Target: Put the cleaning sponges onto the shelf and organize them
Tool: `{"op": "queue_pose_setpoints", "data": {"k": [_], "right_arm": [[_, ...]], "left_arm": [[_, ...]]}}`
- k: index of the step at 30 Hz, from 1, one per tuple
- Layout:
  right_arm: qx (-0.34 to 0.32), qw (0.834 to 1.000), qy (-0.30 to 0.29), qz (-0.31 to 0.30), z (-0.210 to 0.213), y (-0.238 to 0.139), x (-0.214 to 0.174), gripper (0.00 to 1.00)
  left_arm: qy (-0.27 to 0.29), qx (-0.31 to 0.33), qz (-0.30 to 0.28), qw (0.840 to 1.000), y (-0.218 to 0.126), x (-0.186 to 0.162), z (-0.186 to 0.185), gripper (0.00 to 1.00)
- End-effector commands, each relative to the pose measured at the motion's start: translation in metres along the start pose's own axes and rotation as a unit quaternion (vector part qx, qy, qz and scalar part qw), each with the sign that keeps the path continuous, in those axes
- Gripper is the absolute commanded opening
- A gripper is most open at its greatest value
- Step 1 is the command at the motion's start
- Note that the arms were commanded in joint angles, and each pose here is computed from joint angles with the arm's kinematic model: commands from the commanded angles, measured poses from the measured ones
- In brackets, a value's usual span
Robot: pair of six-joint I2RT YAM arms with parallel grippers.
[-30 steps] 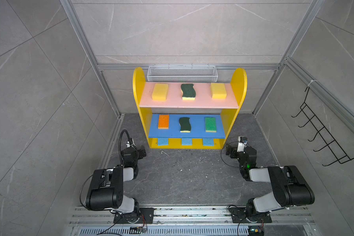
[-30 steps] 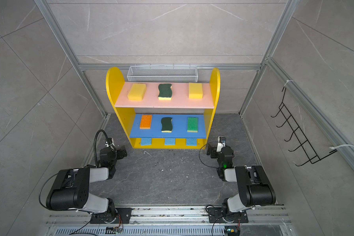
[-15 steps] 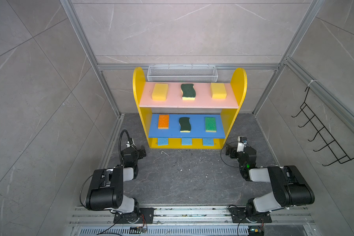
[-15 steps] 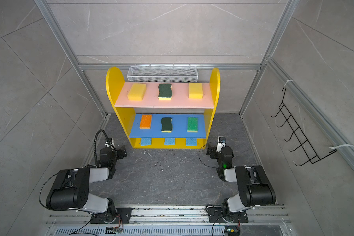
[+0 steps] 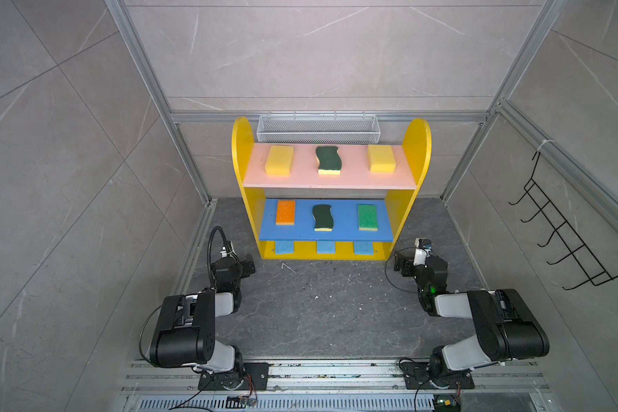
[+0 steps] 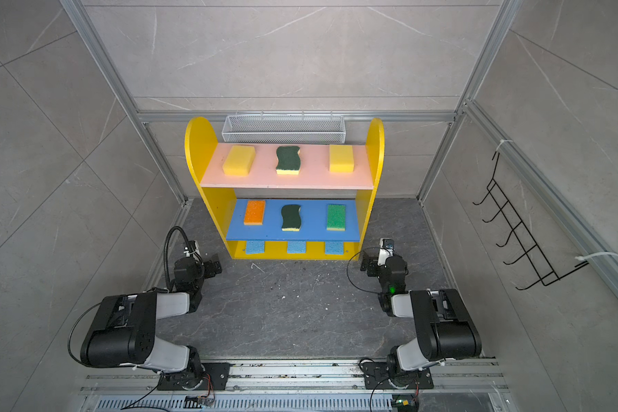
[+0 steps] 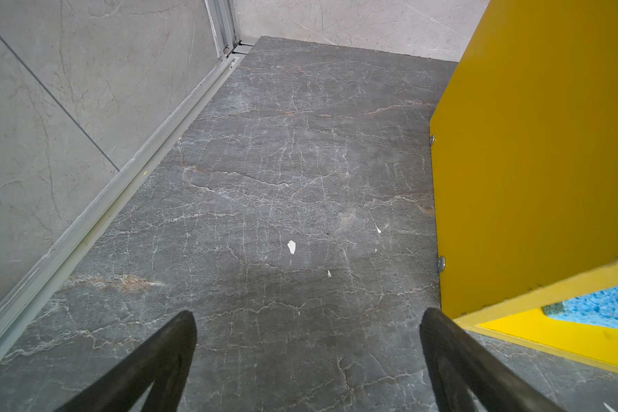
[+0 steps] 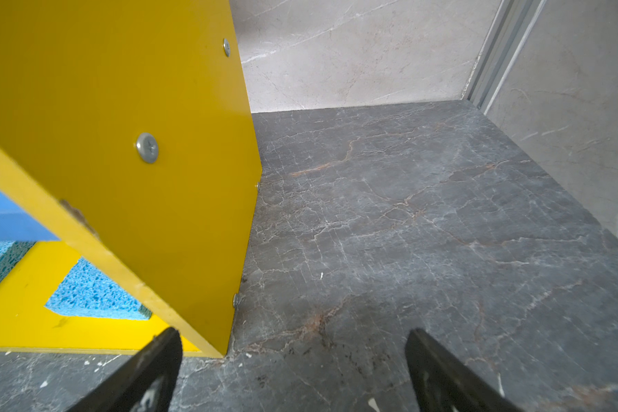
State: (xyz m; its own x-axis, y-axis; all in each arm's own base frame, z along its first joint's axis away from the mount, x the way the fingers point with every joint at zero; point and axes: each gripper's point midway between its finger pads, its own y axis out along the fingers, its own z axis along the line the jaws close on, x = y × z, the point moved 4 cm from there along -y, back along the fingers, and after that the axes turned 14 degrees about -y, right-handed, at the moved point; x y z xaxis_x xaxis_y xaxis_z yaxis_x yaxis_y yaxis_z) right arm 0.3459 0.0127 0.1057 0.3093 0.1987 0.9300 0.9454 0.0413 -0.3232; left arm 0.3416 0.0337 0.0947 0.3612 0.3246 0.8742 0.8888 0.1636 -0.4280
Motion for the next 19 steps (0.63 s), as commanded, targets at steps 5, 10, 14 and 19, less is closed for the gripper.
{"op": "queue_pose_setpoints", "data": {"k": [5, 10, 14, 19], "right_arm": [[-0.004, 1.0, -0.009, 0.003, -0.0002, 0.002, 0.003, 0.99], [-0.005, 1.0, -0.01, 0.003, -0.0003, 0.002, 0.0027, 0.99], [-0.009, 1.0, -0.015, 0.008, 0.0008, 0.0033, 0.0028, 0.99], [-0.009, 1.0, -0.017, 0.008, 0.0018, 0.0031, 0.0027, 0.99]], "left_arm": [[0.01, -0.013, -0.022, 1.0, 0.0008, 0.0087, -0.0051, 1.0], [0.01, -0.013, -0.022, 1.0, 0.0008, 0.0088, -0.005, 1.0], [0.01, -0.013, -0.023, 1.0, 0.0009, 0.0093, -0.0051, 1.0], [0.011, -0.013, -0.023, 1.0, 0.0007, 0.0093, -0.0054, 1.0]]}}
